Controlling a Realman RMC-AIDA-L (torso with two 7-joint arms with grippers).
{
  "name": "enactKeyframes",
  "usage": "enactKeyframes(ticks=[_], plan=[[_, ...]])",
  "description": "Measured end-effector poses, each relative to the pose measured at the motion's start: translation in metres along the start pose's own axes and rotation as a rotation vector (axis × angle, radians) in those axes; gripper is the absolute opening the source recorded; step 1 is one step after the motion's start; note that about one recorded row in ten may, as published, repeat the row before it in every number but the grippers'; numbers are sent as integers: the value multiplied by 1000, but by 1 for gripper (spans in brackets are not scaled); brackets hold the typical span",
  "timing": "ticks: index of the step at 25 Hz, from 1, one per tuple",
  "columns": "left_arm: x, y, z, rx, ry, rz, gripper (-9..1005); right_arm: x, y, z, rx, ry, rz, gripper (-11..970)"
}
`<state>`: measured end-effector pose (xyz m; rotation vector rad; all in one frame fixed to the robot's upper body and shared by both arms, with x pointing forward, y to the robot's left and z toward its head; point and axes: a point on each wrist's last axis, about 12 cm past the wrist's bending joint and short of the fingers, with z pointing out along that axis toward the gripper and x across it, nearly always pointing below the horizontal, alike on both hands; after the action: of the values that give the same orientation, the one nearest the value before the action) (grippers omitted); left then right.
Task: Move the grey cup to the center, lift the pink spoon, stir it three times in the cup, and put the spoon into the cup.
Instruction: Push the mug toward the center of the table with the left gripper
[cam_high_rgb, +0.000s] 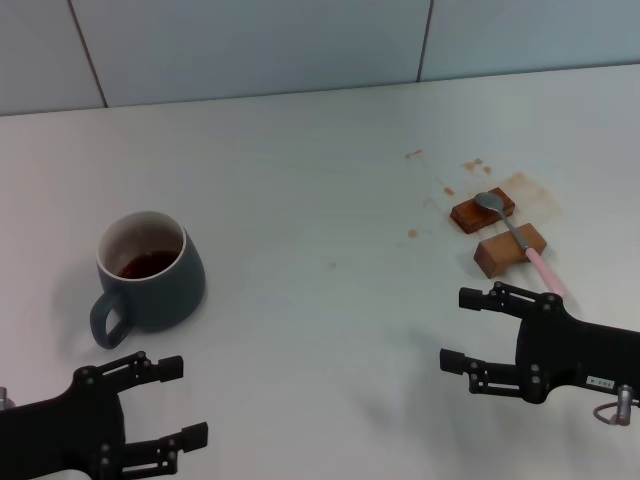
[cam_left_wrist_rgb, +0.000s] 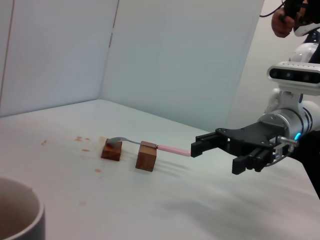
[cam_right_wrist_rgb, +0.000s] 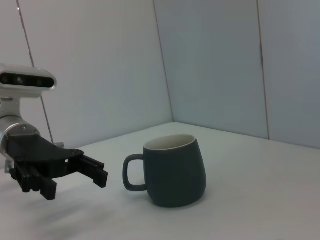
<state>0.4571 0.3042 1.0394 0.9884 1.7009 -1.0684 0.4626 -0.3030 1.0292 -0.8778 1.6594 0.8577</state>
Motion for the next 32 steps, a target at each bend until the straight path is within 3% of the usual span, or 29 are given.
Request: enactKeyframes(ticks=[9,32], plan=[[8,-5,13,-39,-15,21,833,4,5,4,-13,1,-15,817],[10,-5,15,-64,-32,11,812,4,3,8,-23,13,-20,816]])
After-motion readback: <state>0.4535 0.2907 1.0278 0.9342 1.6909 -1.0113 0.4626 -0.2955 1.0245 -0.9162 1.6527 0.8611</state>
